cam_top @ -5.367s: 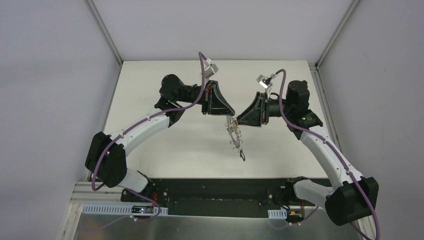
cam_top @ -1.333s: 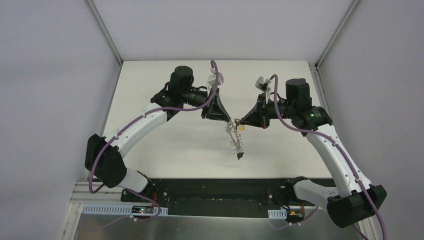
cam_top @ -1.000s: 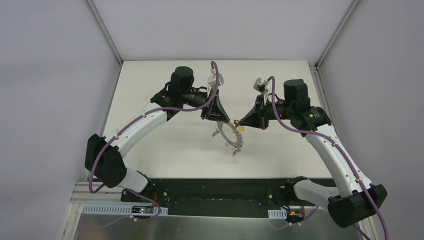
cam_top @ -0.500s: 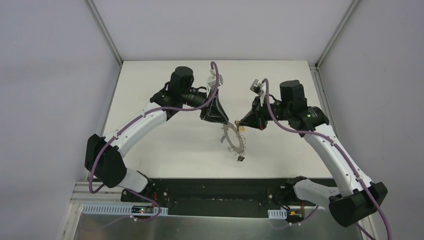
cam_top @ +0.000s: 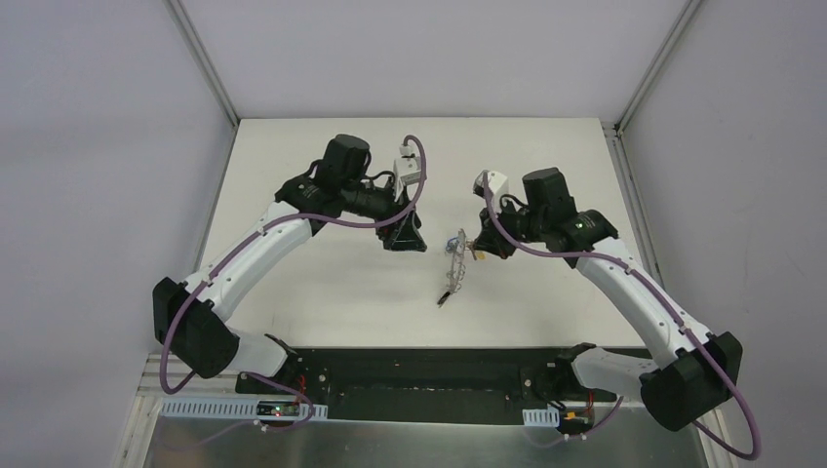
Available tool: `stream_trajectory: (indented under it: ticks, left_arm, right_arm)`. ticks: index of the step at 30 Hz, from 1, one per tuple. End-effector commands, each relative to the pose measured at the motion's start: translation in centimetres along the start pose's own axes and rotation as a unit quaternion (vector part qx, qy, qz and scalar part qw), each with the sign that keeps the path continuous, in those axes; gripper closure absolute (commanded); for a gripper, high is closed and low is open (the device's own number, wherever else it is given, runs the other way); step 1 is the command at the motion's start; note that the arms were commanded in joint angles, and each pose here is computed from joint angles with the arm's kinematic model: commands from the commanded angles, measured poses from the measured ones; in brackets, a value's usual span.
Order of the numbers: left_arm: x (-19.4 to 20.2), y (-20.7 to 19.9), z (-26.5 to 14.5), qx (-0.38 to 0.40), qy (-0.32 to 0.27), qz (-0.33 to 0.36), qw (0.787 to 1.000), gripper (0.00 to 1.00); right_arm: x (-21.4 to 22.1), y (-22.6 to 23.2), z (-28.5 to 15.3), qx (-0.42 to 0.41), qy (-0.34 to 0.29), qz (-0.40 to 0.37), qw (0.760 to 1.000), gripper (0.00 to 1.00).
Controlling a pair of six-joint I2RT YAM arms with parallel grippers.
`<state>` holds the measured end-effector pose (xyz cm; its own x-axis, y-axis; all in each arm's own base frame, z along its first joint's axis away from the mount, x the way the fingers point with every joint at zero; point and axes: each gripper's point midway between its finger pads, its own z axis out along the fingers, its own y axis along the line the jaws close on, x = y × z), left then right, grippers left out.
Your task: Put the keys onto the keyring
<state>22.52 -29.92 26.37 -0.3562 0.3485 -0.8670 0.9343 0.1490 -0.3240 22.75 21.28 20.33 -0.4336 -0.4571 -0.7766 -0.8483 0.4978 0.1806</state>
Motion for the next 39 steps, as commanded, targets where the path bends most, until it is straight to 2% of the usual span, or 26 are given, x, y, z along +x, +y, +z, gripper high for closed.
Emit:
stream_trajectory:
  ticks: [1,4,11,22,27,39]
  left_arm:
    - [0.5,2.2,-2.7,-0.113,0.027,0.036,0.993,0.27]
    - [1.5,3.6,-4.0,-0.169,0.051,0.033,0.984,0.21]
    - [2.0,5.7,-6.6,-0.262,0.066,0.043,0.962,0.19]
    - [2.0,7.5,-8.6,-0.338,0.074,0.027,0.938,0.16]
    - [2.0,7.5,-9.5,-0.358,0.077,0.027,0.930,0.15]
    - [3.0,8.9,-13.2,-0.444,0.083,0.026,0.892,0.06]
  right_arm:
    - [2.8,-3.7,0.3,0.087,0.049,-0.046,0.994,1.00]
    - [5.7,-5.5,0.1,0.133,0.097,-0.057,0.985,1.00]
    - [12.1,-8.4,-1.9,0.225,0.193,-0.079,0.952,1.00]
    - [19.1,-10.3,-2.8,0.269,0.313,-0.074,0.908,1.00]
    - [20.6,-11.0,-3.1,0.281,0.348,-0.071,0.891,1.00]
    - [21.8,-11.5,-3.7,0.305,0.379,-0.054,0.872,0.73]
